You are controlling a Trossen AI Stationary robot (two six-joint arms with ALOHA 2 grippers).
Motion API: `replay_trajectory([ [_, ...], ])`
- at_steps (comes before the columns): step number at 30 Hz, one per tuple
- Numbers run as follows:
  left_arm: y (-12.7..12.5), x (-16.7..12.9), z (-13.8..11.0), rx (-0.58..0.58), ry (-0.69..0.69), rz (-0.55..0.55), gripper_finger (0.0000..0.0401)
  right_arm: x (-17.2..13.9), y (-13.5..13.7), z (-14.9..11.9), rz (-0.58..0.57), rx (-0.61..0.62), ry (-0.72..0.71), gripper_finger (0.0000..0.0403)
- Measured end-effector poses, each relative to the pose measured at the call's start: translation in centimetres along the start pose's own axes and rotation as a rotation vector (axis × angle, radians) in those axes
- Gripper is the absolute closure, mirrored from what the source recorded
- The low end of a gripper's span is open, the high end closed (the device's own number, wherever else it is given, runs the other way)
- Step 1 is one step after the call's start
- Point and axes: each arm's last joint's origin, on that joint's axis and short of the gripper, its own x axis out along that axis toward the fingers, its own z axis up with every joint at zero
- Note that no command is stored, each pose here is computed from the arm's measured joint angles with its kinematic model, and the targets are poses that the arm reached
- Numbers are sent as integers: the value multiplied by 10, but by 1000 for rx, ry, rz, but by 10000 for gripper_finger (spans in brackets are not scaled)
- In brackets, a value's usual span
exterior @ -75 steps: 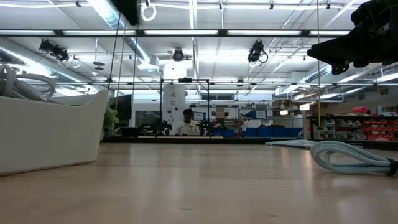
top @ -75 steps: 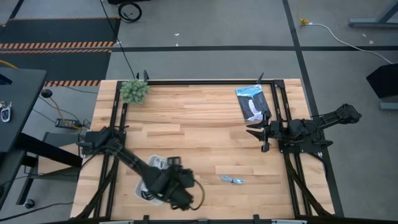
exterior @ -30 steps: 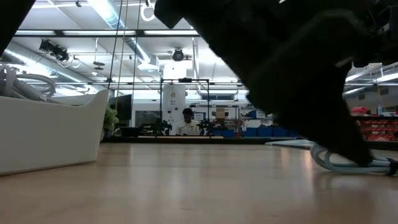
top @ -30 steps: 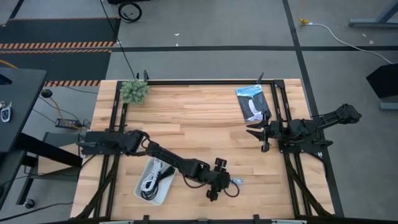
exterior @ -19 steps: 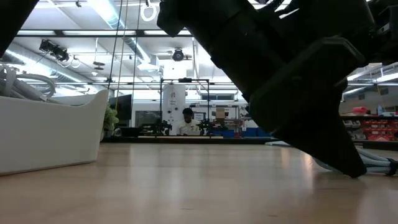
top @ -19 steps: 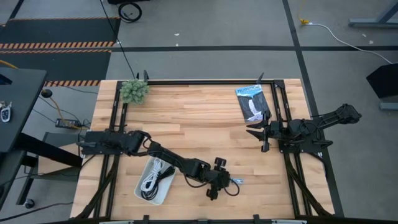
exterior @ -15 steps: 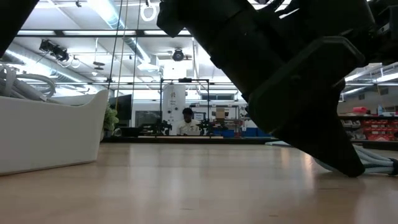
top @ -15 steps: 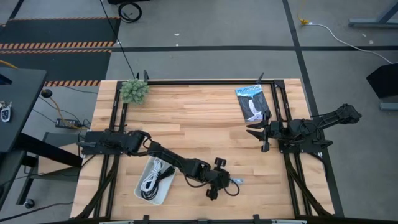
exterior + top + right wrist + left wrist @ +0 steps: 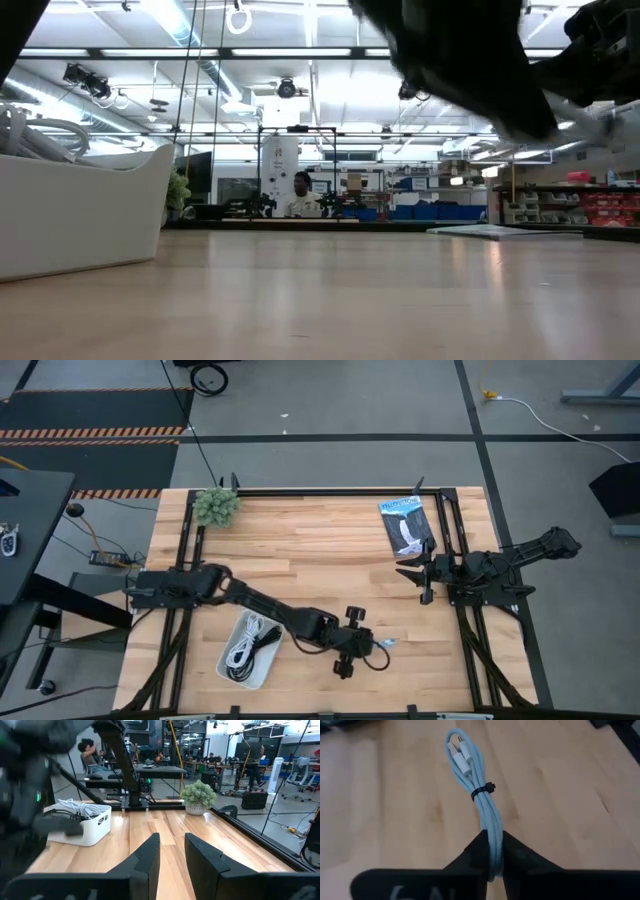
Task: Pick and place USB-C Cables
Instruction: Put the light blue charger cable into the white bin
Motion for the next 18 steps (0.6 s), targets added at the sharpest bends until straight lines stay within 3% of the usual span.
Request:
replay_trajectory([
  [7, 9, -67, 33, 0, 68, 94, 372, 0, 0, 1, -1, 5, -10, 306],
  [18, -4, -158, 44, -124, 291, 112, 371, 0, 0, 1, -1, 6, -12, 306],
])
